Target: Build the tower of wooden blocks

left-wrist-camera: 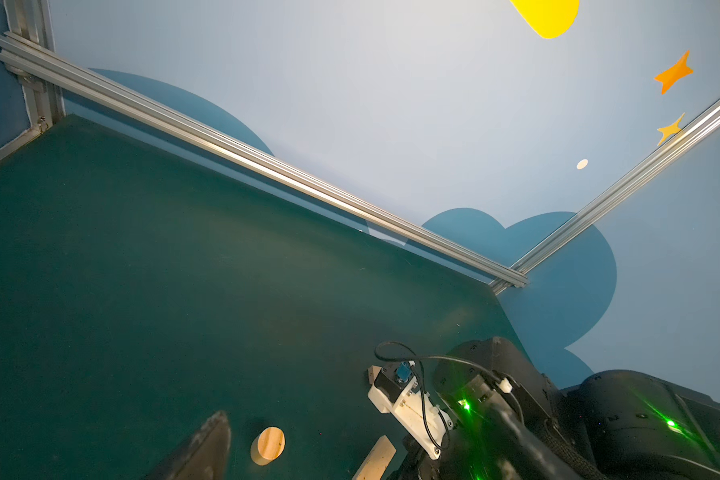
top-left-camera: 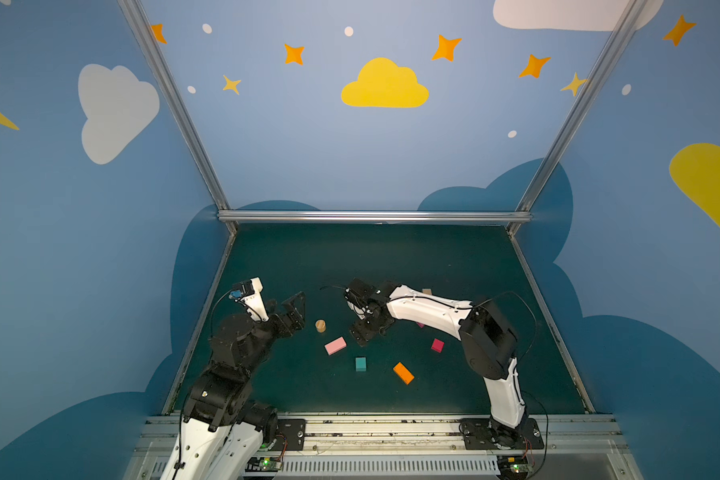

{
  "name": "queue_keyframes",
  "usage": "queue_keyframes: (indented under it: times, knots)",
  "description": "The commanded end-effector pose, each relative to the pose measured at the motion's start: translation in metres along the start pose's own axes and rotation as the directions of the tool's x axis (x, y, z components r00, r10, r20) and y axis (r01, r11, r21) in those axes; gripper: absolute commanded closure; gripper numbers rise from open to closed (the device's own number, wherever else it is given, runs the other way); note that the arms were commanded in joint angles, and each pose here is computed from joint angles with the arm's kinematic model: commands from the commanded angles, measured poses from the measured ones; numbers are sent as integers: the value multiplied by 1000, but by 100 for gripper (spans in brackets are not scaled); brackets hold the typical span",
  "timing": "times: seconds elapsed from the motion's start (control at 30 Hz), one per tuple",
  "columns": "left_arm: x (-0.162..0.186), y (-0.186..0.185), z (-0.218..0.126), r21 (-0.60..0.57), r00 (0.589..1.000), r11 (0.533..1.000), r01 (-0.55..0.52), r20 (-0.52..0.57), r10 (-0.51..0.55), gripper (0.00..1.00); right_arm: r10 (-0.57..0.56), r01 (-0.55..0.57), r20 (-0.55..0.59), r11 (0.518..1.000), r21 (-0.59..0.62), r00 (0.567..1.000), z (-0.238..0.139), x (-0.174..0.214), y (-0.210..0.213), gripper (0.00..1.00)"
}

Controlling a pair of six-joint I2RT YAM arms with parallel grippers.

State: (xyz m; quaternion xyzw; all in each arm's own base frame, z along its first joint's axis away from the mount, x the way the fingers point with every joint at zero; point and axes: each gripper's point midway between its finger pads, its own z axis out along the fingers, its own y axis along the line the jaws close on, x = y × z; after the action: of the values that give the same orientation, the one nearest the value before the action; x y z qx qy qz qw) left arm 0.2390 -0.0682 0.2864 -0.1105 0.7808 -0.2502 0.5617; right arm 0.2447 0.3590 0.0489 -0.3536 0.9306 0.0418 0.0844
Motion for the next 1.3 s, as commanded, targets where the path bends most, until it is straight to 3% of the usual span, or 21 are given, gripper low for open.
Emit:
queue_keyframes:
  times: [0.0, 1.27]
  knots:
    - [-6, -3, -1, 0, 1000, 1000, -7, 13, 7, 7, 9, -9, 25, 1000, 14, 1000, 2, -12, -3, 10]
    - [-2, 2, 3, -18, 1000, 1000, -16, 0, 16, 7, 38, -38, -24, 999, -1, 999, 26, -8, -5, 11]
